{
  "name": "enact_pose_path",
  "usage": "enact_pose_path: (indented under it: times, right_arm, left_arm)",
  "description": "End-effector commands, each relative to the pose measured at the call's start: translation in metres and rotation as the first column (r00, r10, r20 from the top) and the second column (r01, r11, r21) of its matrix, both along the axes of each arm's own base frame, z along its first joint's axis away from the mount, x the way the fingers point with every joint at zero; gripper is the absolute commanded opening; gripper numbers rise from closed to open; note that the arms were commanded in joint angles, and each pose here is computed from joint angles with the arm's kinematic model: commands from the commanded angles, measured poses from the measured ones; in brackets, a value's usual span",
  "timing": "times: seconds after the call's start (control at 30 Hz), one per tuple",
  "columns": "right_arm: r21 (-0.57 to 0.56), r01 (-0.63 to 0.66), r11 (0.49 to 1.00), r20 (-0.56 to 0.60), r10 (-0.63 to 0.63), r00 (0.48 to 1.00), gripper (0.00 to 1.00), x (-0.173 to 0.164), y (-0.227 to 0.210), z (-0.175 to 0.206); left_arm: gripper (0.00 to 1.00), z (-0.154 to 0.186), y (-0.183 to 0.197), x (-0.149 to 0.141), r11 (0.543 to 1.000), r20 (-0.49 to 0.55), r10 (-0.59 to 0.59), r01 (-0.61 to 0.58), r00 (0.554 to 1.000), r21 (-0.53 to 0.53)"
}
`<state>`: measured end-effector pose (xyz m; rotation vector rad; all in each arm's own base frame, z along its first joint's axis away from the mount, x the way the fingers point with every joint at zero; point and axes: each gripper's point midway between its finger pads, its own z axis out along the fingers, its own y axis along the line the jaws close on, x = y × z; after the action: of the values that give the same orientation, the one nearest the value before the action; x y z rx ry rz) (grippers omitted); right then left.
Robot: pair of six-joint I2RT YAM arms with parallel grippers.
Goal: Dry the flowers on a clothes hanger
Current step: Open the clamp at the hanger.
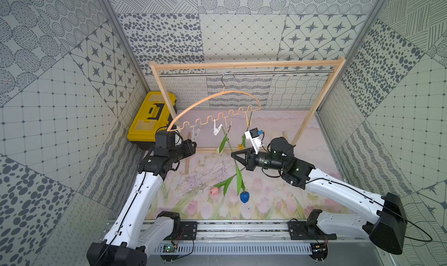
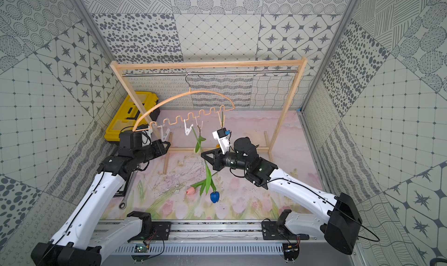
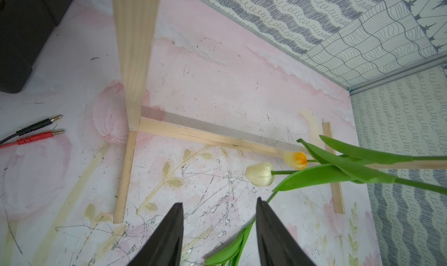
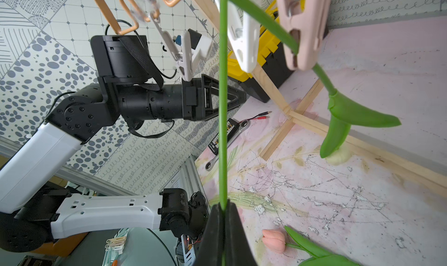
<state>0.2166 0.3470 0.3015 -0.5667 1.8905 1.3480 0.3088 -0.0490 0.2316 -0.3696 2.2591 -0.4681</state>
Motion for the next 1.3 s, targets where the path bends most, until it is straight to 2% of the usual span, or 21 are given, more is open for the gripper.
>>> enact_pose_path:
  times: [0.0,0.1,0.23,0.43,0.5,0.63,0.73,0.8,0.9,1.1,1.27]
  right_arm:
    - [0.071,0.042,0.997,0.052,-0.046,0.998,0.0,0.017,-0.003,0.024]
    - [0.067,0.063,0.996,0.042,-0.066,0.997,0.0,0.026,-0.005,0.021]
    - [0.061,0.111,0.992,0.023,-0.112,0.993,0.0,0.041,-0.015,0.017]
    - [0.071,0.153,0.986,0.008,-0.154,0.988,0.0,0.058,-0.031,0.017]
    - [0.069,0.162,0.984,0.009,-0.163,0.987,0.0,0.061,-0.033,0.017]
    - [0.069,0.17,0.983,0.008,-0.171,0.985,0.0,0.065,-0.037,0.017]
    - [0.07,0.166,0.984,0.006,-0.167,0.986,0.0,0.064,-0.038,0.016]
    - [0.072,0.154,0.985,0.009,-0.155,0.988,0.0,0.063,-0.037,0.017]
    - [0.091,0.124,0.988,0.014,-0.125,0.992,0.0,0.058,-0.034,0.021]
    - [0.121,0.093,0.988,0.021,-0.096,0.995,0.0,0.051,-0.032,0.028]
    - [0.127,0.09,0.988,0.017,-0.093,0.996,0.0,0.052,-0.03,0.029]
  left_arm:
    - [0.52,-0.02,0.009,-0.014,0.998,-0.027,0.062,-0.062,0.998,-0.014]
    - [0.52,-0.044,0.03,-0.033,0.978,-0.092,0.208,-0.208,0.974,0.017]
    - [0.54,-0.056,0.047,-0.051,0.954,-0.132,0.297,-0.289,0.946,0.076]
    - [0.6,-0.029,0.057,-0.039,0.946,-0.054,0.3,-0.29,0.952,0.141]
    - [0.62,-0.02,0.054,-0.027,0.953,-0.03,0.276,-0.27,0.961,0.137]
    - [0.63,0.006,0.028,0.003,0.99,0.075,0.133,-0.136,0.988,0.028]
    - [0.61,0.039,-0.012,0.018,0.992,0.219,-0.063,0.085,0.974,-0.094]
    - [0.61,0.061,-0.043,0.019,0.949,0.327,-0.206,0.269,0.922,-0.162]
    - [0.63,0.082,-0.068,0.015,0.877,0.433,-0.311,0.431,0.846,-0.211]
    - [0.7,0.11,-0.098,0.016,0.72,0.52,-0.438,0.633,0.733,-0.286]
    - [0.71,0.137,-0.111,0.015,0.597,0.595,-0.482,0.738,0.643,-0.314]
